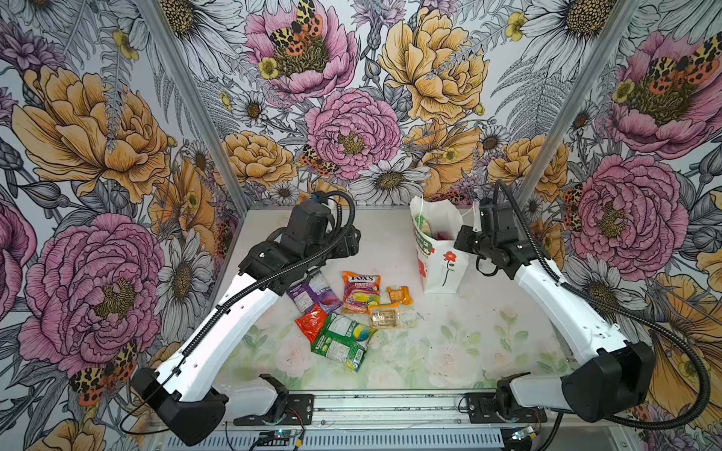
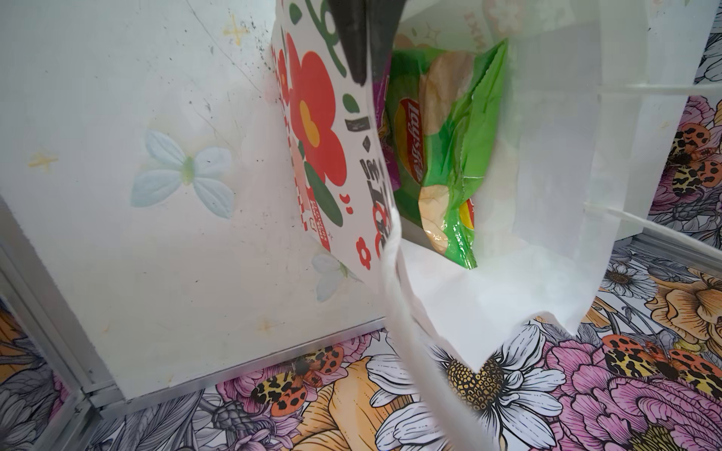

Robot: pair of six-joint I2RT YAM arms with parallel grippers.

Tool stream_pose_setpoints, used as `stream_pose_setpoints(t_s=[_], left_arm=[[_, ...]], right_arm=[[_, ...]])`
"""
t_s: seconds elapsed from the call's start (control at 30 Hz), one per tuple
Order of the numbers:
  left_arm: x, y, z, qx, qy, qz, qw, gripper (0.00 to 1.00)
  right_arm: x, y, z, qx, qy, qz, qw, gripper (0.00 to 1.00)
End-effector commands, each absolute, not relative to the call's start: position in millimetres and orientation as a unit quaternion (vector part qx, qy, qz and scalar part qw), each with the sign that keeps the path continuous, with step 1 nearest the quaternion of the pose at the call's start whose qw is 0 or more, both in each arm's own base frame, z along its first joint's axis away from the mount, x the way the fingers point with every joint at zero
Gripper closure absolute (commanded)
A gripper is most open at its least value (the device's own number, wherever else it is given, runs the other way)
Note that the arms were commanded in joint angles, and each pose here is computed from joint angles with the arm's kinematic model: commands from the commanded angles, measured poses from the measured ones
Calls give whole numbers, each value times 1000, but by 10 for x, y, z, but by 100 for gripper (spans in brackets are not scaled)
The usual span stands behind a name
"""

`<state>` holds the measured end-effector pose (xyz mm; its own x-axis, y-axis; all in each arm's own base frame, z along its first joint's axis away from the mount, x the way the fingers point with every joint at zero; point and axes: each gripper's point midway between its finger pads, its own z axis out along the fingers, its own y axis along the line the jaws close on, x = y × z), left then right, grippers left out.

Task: Place the snacks into the paper bag
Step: 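Withdraw the left gripper from the paper bag toward the Fox's packet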

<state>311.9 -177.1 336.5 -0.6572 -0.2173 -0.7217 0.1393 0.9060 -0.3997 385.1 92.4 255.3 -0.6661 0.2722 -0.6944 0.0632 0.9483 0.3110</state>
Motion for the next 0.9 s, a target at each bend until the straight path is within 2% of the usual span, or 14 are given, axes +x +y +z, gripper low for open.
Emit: stream_pose_setpoints(t_s=[0.0, 0.1, 0.27, 0.4, 0.87], left_arm=[[3143, -1598, 3052, -54, 893, -229, 383, 23], [3244, -1544, 2683, -62, 907, -233, 347, 21], [3591, -1492, 2279, -43, 923, -164, 346, 11], [3837, -1600, 1964, -19, 940, -149, 307, 8], [4072, -1942, 931, 1, 971, -168, 170, 7]], right_arm=[[3814, 920, 2609, 88, 899, 132, 408, 100], [3814, 925, 2574, 89, 901, 132, 404, 100], [3799, 953, 2578, 89, 900, 141, 402, 100], [3758, 943, 2606, 90, 898, 143, 406, 100], [3710, 936, 2495, 89, 903, 140, 395, 100]])
